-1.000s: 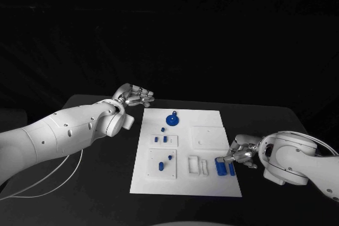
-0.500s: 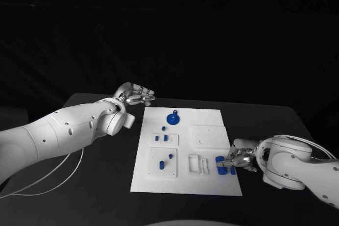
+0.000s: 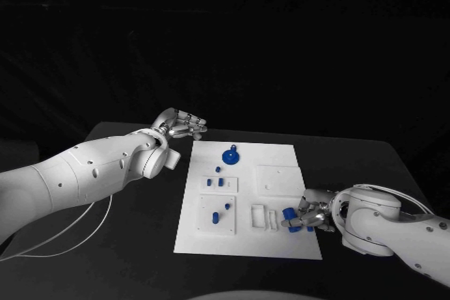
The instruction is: Assemble the parts on the task board
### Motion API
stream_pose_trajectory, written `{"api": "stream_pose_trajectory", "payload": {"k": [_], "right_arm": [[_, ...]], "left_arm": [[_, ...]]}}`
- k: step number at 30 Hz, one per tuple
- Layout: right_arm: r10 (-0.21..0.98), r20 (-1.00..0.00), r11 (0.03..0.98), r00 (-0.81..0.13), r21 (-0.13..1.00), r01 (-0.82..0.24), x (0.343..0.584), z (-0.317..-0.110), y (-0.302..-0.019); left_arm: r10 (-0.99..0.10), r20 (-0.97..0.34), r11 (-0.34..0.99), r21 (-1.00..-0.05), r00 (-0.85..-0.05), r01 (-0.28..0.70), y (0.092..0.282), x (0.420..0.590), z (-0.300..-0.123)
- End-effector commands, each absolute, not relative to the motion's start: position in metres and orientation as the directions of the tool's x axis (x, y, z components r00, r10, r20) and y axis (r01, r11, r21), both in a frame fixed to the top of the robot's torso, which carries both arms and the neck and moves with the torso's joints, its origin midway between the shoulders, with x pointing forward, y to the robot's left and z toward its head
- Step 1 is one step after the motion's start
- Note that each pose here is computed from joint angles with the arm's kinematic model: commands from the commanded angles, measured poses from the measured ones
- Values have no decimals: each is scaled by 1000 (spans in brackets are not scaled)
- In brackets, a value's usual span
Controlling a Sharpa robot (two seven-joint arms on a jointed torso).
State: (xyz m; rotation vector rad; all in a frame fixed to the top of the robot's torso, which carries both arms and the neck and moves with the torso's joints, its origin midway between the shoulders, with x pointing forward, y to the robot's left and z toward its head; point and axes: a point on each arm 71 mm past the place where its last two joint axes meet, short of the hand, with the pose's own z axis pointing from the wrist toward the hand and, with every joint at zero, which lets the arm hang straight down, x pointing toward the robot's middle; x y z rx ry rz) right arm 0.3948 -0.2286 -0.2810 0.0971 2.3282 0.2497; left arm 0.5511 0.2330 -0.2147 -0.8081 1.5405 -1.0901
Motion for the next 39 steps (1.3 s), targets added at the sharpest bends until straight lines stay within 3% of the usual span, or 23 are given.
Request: {"api": "stream_pose_trajectory", "payload": {"k": [1,8,17,26,39], "right_arm": [[107,-716,986,-690,168,-22,394,-287,-229],[129,-730,984,-671,177,-3,396,-289,-228],[239,-709,962,-663,267,60,394,-286,-225],[364,-652,915,-665,385,124,393,-269,-218],[389,-607,891,-693,439,115,397,-258,-197]], "left_arm": [[-903,-346,348,-937,-256,40,230,550,-216],[-902,-345,347,-937,-258,40,229,550,-216],[-902,-344,347,-937,-261,37,229,550,-216],[-902,-344,347,-937,-261,35,229,550,-216],[-902,-344,348,-937,-262,34,228,550,-216]]}}
